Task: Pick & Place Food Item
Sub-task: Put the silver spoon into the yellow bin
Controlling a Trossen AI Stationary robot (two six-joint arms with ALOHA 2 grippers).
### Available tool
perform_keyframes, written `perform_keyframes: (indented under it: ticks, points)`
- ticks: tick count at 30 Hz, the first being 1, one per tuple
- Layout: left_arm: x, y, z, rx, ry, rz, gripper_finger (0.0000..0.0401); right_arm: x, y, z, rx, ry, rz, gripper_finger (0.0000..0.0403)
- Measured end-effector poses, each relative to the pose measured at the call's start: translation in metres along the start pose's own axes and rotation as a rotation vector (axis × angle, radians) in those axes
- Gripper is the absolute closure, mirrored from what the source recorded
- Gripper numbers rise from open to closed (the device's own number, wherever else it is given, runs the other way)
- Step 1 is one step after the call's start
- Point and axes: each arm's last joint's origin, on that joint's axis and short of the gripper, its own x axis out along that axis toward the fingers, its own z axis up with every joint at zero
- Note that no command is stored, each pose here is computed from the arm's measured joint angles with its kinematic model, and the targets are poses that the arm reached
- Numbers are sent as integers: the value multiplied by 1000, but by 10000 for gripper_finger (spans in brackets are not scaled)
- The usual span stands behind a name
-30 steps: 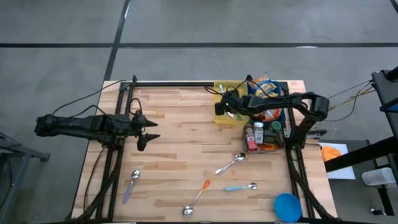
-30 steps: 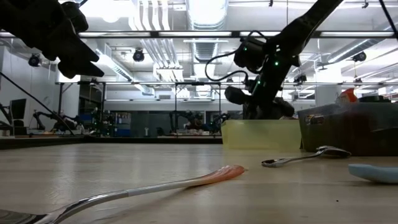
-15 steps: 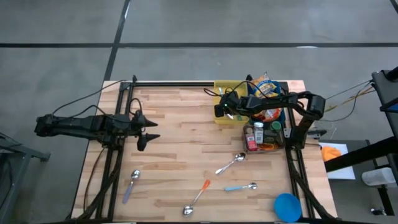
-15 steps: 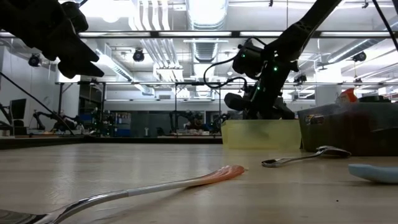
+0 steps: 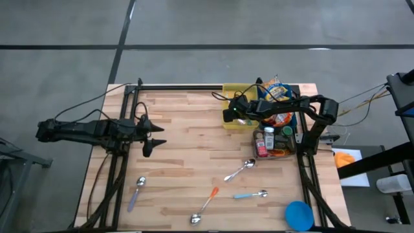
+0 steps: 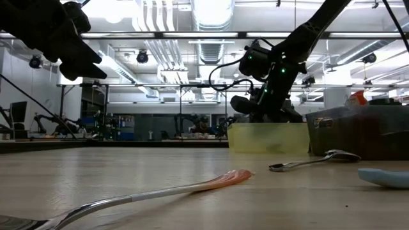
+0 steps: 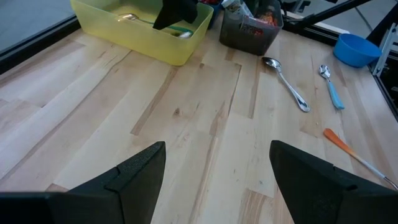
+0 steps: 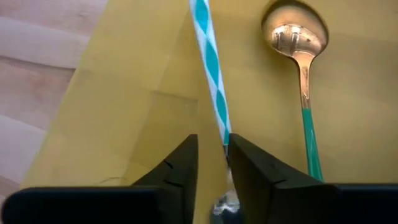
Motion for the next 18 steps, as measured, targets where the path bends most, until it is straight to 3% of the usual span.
perform_keyframes:
  ticks: [6,18]
  points:
    - [0,0,0,0,0,0,111,0,0,0,2,0,-1,285]
    - [0,0,0,0,0,0,111,-5,2,4,-10,-17,16,282]
